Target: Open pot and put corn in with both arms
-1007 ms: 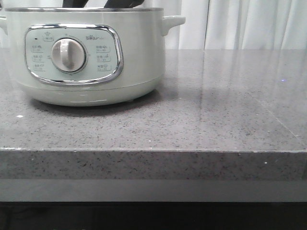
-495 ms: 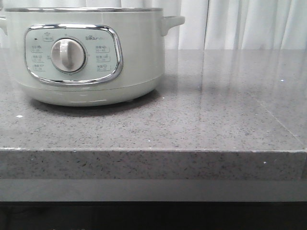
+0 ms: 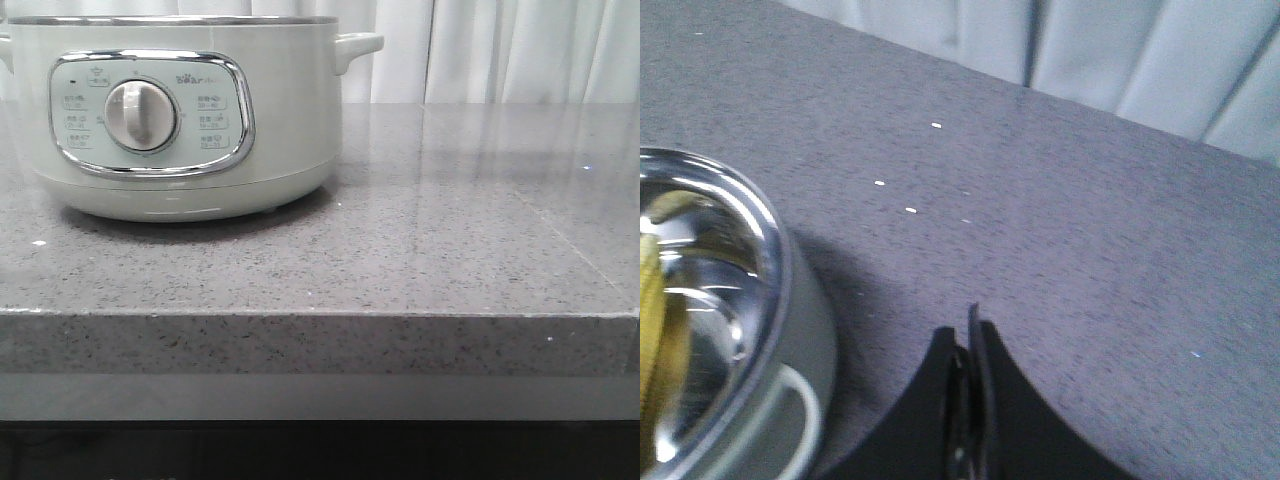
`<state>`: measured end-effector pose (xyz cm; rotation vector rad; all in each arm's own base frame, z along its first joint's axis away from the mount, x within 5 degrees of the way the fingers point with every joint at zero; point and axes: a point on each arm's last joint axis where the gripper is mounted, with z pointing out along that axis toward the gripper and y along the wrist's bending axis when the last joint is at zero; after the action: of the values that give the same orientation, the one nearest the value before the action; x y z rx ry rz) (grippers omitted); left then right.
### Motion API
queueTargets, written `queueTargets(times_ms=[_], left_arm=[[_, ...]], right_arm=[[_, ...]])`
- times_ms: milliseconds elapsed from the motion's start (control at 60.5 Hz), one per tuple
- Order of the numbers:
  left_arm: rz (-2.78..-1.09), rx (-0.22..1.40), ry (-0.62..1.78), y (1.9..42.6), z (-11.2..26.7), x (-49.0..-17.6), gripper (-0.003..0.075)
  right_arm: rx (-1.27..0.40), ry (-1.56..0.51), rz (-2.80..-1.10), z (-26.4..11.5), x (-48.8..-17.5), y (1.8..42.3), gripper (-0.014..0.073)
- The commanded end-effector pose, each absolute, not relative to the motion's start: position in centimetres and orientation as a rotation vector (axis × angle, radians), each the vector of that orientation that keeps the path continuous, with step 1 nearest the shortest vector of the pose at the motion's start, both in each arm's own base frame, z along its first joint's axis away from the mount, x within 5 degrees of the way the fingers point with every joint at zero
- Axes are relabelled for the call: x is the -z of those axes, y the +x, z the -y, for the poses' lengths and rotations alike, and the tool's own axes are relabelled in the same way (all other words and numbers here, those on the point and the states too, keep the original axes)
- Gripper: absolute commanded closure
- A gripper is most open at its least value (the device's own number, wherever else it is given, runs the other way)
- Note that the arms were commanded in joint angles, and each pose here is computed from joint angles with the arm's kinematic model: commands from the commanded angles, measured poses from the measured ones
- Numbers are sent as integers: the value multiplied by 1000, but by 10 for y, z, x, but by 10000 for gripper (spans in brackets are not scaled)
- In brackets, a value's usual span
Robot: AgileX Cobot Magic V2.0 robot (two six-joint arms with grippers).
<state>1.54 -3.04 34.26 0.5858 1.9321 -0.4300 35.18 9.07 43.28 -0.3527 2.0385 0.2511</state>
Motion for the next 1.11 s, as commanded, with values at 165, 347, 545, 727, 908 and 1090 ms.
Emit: queueTargets(times_ms=[165, 347, 545, 727, 908, 1090], left_arm=[[-1778, 478, 515, 17, 31, -365, 469], [-1780, 478, 515, 17, 32, -364, 469], [-1780, 478, 515, 17, 32, -364, 469], [-1780, 478, 515, 17, 32, -364, 469], [-1775, 478, 511, 18, 32, -365, 469], [-1813, 472, 516, 38, 39, -386, 469]], right_arm=[[-120, -209, -1811, -39, -439, 274, 662], [-116, -204, -1782, -35, -399, 220, 662], [-109, -191, -1737, -28, -339, 161, 662], [-104, -172, -1653, -20, -312, 119, 662], [-110, -171, -1590, -17, -305, 93, 662], [-110, -168, -1557, -16, -306, 87, 662]])
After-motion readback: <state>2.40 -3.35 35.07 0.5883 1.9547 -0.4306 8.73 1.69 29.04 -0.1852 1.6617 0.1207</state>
